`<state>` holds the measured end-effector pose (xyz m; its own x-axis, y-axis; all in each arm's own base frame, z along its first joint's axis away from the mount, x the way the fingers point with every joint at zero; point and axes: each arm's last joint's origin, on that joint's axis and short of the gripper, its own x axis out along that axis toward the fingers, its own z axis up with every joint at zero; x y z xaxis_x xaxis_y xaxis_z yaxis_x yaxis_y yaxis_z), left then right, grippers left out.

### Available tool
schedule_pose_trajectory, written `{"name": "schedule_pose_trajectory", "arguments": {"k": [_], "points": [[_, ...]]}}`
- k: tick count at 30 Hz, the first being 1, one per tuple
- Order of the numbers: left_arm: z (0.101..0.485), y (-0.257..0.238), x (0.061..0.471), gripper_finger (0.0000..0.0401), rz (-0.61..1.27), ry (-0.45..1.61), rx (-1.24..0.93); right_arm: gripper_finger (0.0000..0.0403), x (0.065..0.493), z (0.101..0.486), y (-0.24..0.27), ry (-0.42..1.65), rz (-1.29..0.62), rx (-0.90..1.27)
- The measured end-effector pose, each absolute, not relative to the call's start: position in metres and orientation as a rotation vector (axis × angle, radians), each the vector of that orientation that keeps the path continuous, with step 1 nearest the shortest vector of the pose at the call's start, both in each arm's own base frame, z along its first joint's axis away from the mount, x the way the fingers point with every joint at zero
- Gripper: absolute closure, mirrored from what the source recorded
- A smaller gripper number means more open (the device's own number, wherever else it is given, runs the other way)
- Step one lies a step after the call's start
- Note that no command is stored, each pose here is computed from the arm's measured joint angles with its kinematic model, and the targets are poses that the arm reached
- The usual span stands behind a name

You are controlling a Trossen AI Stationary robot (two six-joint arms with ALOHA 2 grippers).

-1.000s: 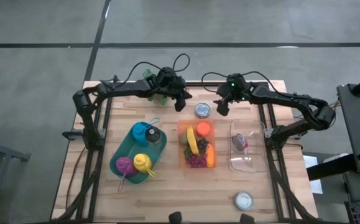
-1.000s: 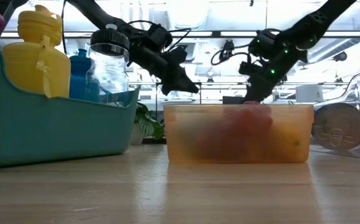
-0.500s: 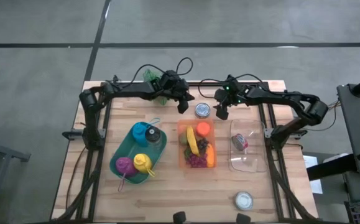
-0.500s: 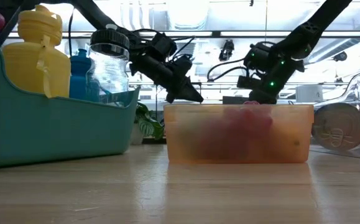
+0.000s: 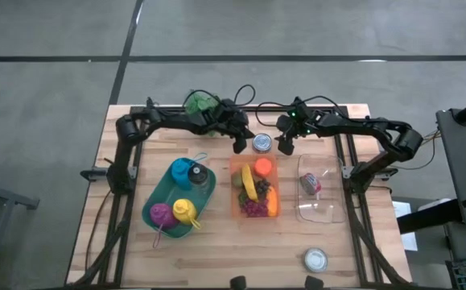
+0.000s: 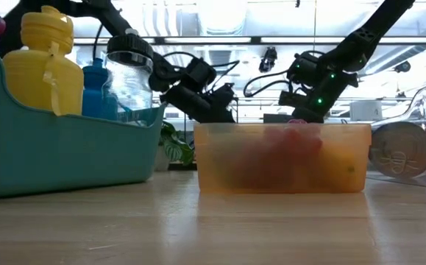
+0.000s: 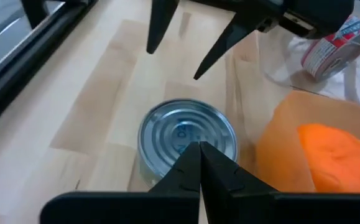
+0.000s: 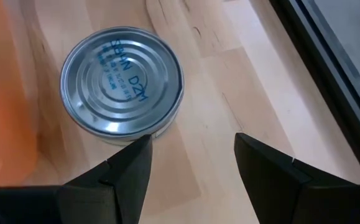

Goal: Pick & Place Food Item
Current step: Put the top green tuna can into the transparent bin

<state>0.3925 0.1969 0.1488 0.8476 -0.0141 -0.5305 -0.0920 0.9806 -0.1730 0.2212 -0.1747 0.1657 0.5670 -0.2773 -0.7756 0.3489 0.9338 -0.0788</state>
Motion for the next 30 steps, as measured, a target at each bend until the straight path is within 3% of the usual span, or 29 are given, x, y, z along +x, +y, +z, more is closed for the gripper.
{"name": "schedule_pose_trajectory", "arguments": {"k": [13, 23, 30], "points": [[0.147, 0.195, 0.394, 0.0399, 0.023, 0.604, -0.218, 0.0176, 0.222, 0.166, -0.174, 0.886, -0.360, 0.105], [0.213, 0.207, 0.415, 0.0399, 0.050, 0.677, -0.235, 0.0176, 0.222, 0.166, -0.174, 0.885, -0.361, 0.104], [0.212, 0.204, 0.414, 0.0399, 0.219, 0.730, -0.446, 0.0176, 0.222, 0.166, -0.174, 0.879, -0.374, 0.132]]}}
